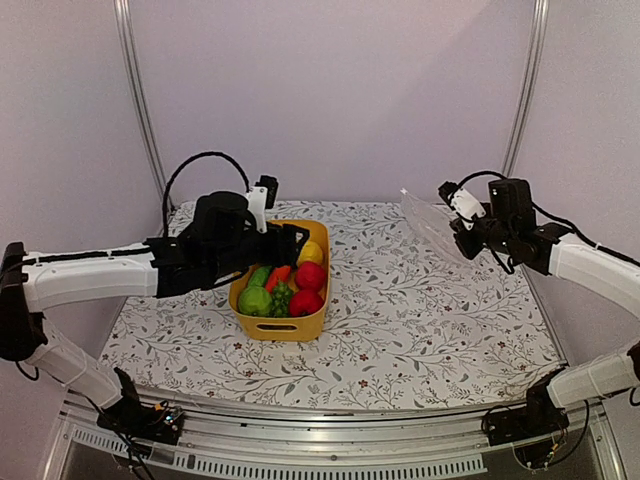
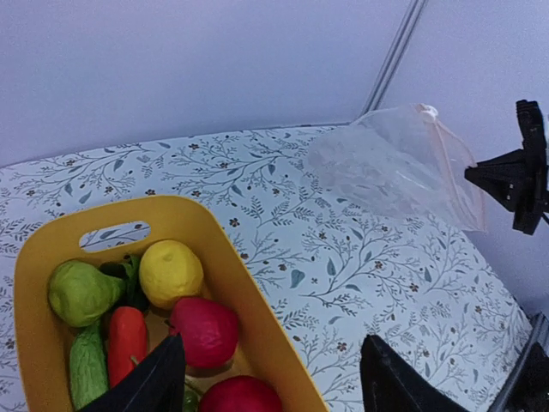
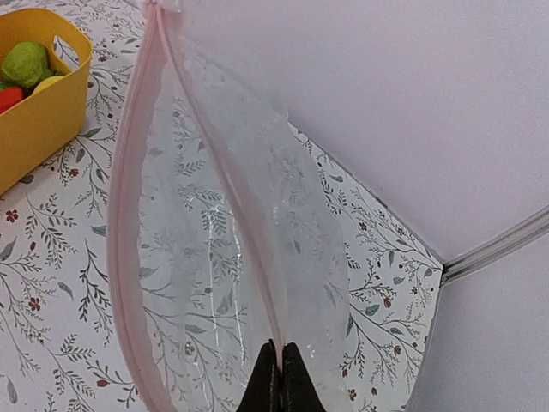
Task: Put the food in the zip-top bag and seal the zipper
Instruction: Pick up the zipper food storage bag from the center of the board, then adjust the zipper food storage bag.
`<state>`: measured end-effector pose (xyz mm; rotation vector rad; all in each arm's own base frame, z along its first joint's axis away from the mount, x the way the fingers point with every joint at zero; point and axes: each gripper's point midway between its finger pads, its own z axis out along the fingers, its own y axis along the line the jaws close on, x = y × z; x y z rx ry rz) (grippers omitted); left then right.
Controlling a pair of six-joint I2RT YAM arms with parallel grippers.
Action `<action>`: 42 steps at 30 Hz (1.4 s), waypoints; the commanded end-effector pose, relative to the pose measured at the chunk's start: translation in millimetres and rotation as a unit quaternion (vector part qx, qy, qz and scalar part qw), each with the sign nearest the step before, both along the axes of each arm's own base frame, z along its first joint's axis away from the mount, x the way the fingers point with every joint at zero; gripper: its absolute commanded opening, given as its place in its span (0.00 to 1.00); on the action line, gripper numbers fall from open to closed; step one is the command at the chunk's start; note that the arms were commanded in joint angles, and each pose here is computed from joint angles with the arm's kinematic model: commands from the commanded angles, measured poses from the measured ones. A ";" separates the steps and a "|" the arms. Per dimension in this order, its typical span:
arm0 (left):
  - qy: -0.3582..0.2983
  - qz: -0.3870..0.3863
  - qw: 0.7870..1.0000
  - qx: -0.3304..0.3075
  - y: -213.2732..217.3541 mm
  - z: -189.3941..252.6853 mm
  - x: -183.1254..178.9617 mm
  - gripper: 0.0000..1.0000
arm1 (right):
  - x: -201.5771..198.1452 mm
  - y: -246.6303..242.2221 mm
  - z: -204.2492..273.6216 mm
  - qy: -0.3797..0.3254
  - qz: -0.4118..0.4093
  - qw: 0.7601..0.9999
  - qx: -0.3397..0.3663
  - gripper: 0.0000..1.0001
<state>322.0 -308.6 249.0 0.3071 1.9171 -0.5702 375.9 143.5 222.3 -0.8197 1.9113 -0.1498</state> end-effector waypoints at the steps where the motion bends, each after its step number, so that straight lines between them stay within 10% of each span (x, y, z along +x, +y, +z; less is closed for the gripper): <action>1: 0.012 -0.017 0.998 -0.067 -54.7 12.8 -10.7 0.69 | -4.4 14.9 10.9 0.012 0.015 0.998 0.065 0.00; 25: 0.030 -0.113 0.990 -0.077 -164.8 -43.2 -40.0 0.73 | -69.6 15.7 131.6 0.021 0.120 0.960 0.253 0.00; 42: -0.112 -0.140 0.979 -0.097 -193.4 -47.0 -26.8 0.74 | -117.4 23.9 215.6 0.082 0.214 0.888 0.398 0.00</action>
